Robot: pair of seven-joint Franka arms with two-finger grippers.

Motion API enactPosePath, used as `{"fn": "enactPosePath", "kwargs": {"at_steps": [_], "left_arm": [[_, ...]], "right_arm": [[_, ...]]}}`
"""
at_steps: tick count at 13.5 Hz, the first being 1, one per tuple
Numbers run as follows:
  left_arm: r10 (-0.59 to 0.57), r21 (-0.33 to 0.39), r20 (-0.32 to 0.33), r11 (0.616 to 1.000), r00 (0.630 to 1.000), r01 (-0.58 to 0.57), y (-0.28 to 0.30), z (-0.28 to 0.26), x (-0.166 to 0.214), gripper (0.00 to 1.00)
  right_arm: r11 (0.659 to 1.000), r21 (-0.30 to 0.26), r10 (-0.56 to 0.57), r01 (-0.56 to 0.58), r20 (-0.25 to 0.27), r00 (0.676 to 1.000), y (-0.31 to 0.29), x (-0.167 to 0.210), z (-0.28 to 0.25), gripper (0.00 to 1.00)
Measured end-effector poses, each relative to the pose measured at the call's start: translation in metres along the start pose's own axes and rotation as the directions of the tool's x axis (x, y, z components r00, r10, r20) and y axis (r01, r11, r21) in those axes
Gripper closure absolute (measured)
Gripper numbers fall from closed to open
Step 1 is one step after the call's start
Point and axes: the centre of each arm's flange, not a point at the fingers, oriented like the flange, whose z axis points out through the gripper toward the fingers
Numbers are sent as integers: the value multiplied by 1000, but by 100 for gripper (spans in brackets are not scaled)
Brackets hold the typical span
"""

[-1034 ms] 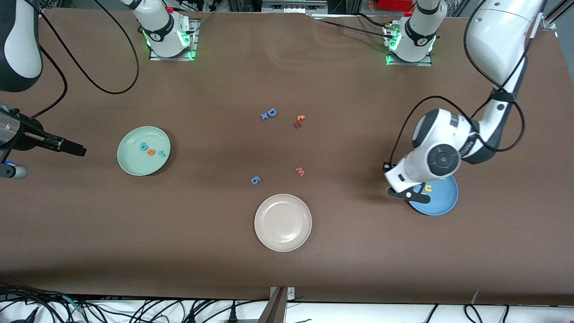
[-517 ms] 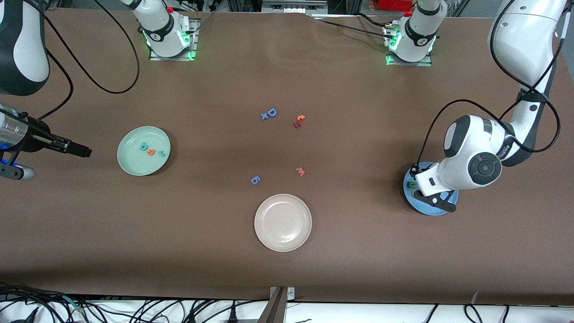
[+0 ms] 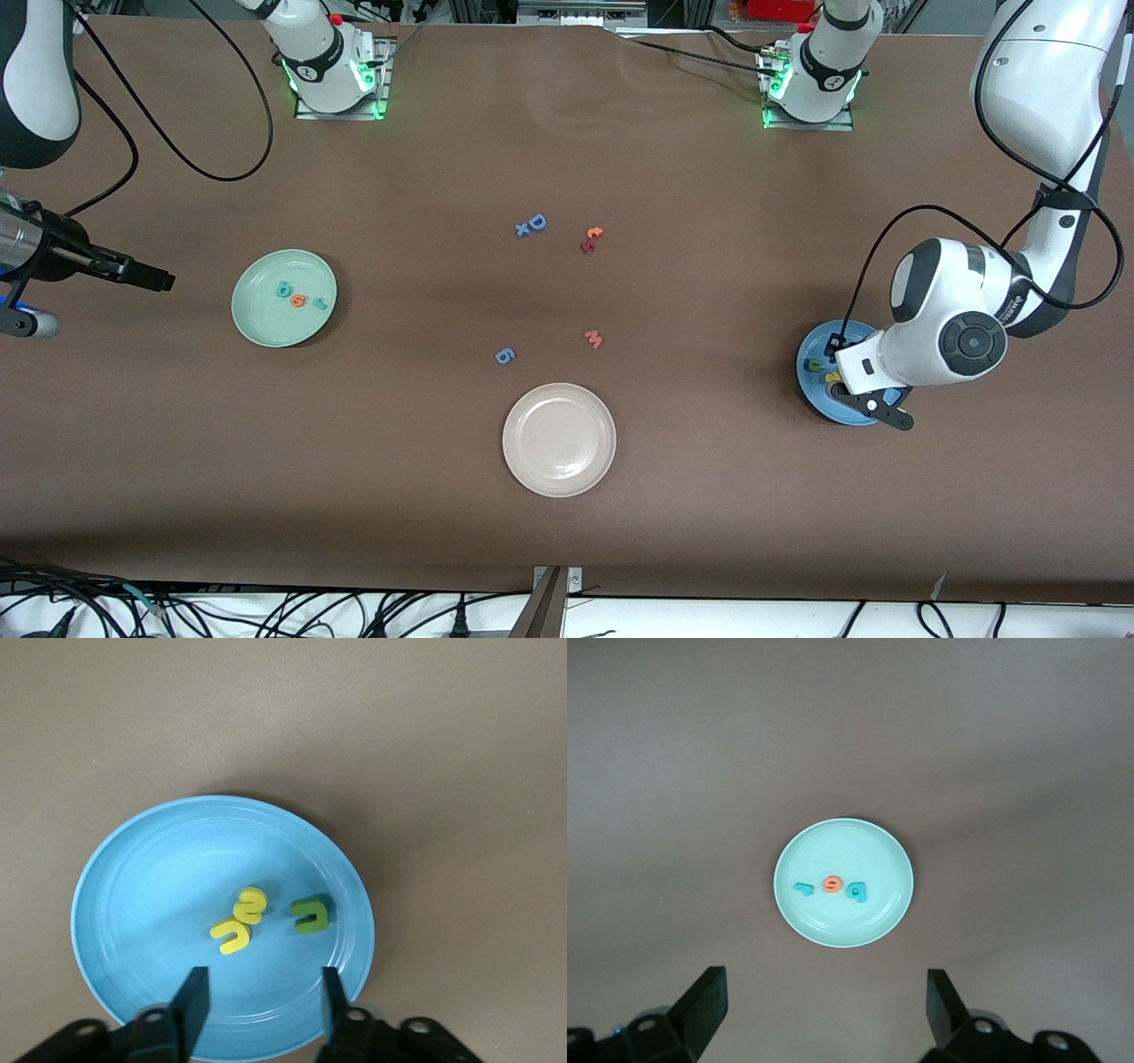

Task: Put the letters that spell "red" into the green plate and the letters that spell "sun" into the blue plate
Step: 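Release the yellow 2 on the blue plate and raise the left arm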

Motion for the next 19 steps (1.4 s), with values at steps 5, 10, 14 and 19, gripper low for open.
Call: {"fn": "enactPosePath", "kwargs": {"at_steps": [5, 10, 14, 19], "left_arm": [[-9, 8, -20, 1000, 1000, 10, -6, -10, 3, 0], [-74, -2, -3, 997, 997, 74, -17, -62, 5, 0], [-160, -27, 11, 987, 987, 160, -27, -112, 0, 0], [-232, -2, -17, 973, 973, 232, -30, -155, -11, 0]], "right_arm": [[1000, -11, -6, 7, 46, 999, -2, -7, 2, 0], [1000, -4, -10, 10, 31, 999, 1, -21, -19, 0], [1000, 9, -12, 12, -8, 1000, 4, -33, -41, 0], [999, 16, -27, 28, -35, 999, -4, -36, -47, 0]]}}
